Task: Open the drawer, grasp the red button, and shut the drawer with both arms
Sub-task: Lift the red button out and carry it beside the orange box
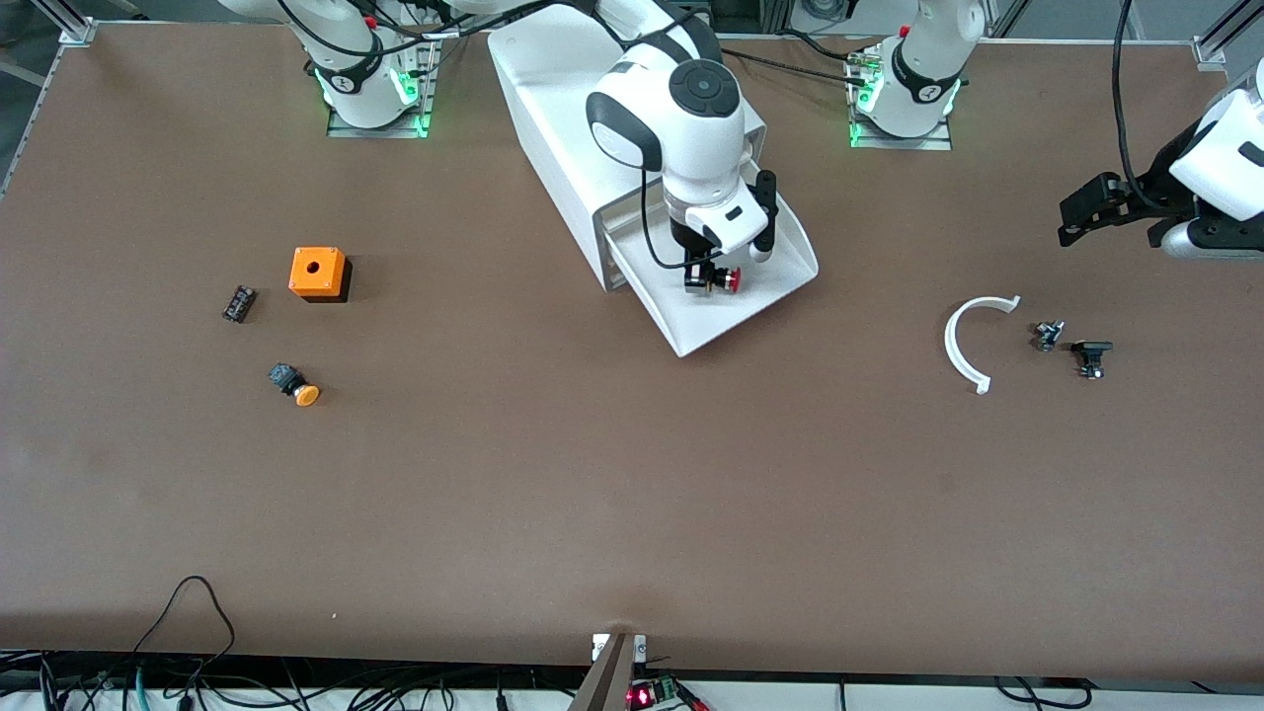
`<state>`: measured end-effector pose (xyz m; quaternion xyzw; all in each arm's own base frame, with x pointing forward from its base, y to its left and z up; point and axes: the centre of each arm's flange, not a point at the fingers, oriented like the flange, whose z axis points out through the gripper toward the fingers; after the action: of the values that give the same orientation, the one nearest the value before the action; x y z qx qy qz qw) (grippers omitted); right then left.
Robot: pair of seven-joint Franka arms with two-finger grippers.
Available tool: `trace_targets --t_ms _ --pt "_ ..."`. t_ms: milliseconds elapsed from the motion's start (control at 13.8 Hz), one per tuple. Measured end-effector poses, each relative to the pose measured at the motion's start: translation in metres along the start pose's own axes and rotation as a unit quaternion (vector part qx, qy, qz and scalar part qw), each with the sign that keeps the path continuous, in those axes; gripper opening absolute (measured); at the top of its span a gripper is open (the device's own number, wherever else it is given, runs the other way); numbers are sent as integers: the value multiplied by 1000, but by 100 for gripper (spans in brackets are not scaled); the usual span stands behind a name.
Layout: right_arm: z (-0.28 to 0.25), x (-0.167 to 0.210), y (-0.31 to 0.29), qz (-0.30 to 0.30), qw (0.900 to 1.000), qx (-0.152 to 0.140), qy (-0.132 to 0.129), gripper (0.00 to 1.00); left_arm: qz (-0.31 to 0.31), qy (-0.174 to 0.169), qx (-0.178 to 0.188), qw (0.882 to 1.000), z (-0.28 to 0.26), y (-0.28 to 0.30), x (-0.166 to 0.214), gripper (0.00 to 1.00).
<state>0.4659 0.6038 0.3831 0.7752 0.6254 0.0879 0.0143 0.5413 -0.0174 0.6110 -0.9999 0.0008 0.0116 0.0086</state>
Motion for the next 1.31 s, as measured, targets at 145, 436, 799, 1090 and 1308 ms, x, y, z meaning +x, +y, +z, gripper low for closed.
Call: trace_targets --t_ms 145,436,799,1090,1308 --pt "-33 -13 35 55 998 -22 17 41 0 0 0 1000 0 0 0 100" --pt "-56 -76 121 191 980 -50 11 41 -5 0 0 1000 0 1 0 100" --pt "2 -196 209 372 927 -24 -40 41 -17 4 -1 1000 -4 -1 1 100" --pt "45 -273 220 507 854 -3 -117 41 -21 1 -1 1000 -1 -6 3 100" --pt "88 -318 212 584 797 0 -156 41 -21 0 -1 1000 0 -6 4 100"
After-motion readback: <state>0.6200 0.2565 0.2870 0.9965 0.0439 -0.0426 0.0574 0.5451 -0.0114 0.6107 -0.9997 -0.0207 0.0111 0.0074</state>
